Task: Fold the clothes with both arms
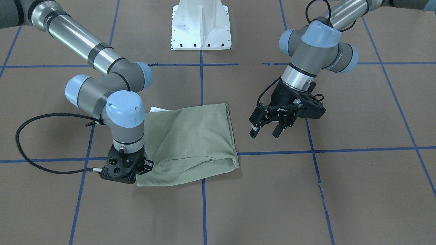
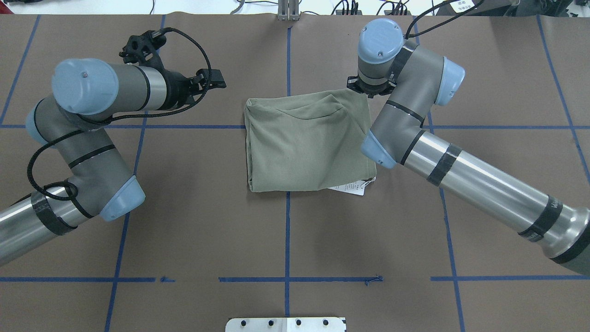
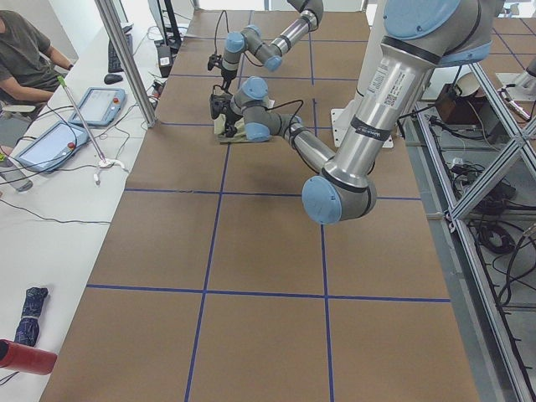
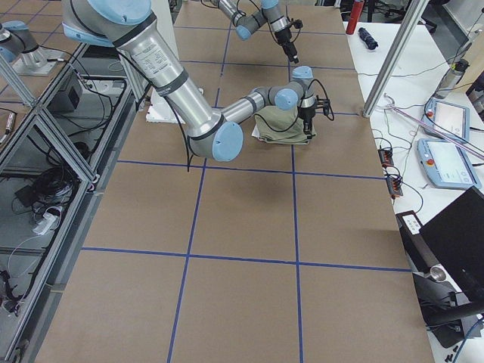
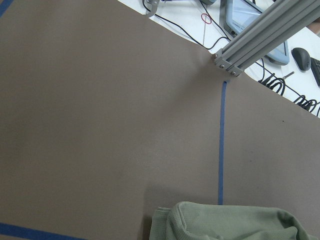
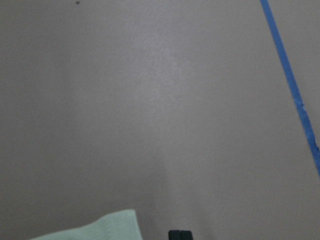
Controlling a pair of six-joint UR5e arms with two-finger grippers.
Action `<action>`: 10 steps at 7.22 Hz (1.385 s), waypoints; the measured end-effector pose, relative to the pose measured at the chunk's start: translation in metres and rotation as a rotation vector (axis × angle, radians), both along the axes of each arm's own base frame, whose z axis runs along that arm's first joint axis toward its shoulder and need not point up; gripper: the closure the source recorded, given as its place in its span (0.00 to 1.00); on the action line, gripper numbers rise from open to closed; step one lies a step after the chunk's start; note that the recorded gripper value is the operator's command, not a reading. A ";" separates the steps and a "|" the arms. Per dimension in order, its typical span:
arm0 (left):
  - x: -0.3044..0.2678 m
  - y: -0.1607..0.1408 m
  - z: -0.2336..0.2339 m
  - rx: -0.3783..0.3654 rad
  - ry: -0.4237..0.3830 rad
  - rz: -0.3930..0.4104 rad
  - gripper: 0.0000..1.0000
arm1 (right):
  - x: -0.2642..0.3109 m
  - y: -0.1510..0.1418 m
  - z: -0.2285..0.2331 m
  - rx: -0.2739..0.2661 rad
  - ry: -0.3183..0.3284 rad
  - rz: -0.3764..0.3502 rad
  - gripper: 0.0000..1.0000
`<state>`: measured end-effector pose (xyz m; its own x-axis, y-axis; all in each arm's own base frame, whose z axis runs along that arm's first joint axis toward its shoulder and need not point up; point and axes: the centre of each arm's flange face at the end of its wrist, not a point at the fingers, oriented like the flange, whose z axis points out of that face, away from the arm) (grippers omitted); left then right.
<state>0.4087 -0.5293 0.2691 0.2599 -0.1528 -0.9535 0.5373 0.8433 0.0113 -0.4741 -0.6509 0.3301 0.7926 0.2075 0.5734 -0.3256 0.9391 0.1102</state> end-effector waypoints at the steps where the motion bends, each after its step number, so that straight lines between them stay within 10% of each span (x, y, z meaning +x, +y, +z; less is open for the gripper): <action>1: -0.001 0.001 0.002 -0.003 -0.002 0.000 0.00 | 0.016 -0.016 0.009 0.001 0.004 0.003 1.00; 5: -0.012 0.013 0.009 0.052 -0.034 0.076 0.00 | 0.119 -0.044 0.025 -0.016 -0.091 -0.070 1.00; 8: -0.078 0.011 0.069 0.231 -0.216 0.209 0.00 | 0.266 0.000 0.114 0.000 -0.149 -0.189 0.98; 10: -0.163 0.013 0.130 0.317 -0.349 0.292 0.00 | 0.347 0.048 0.177 -0.006 -0.173 -0.241 0.60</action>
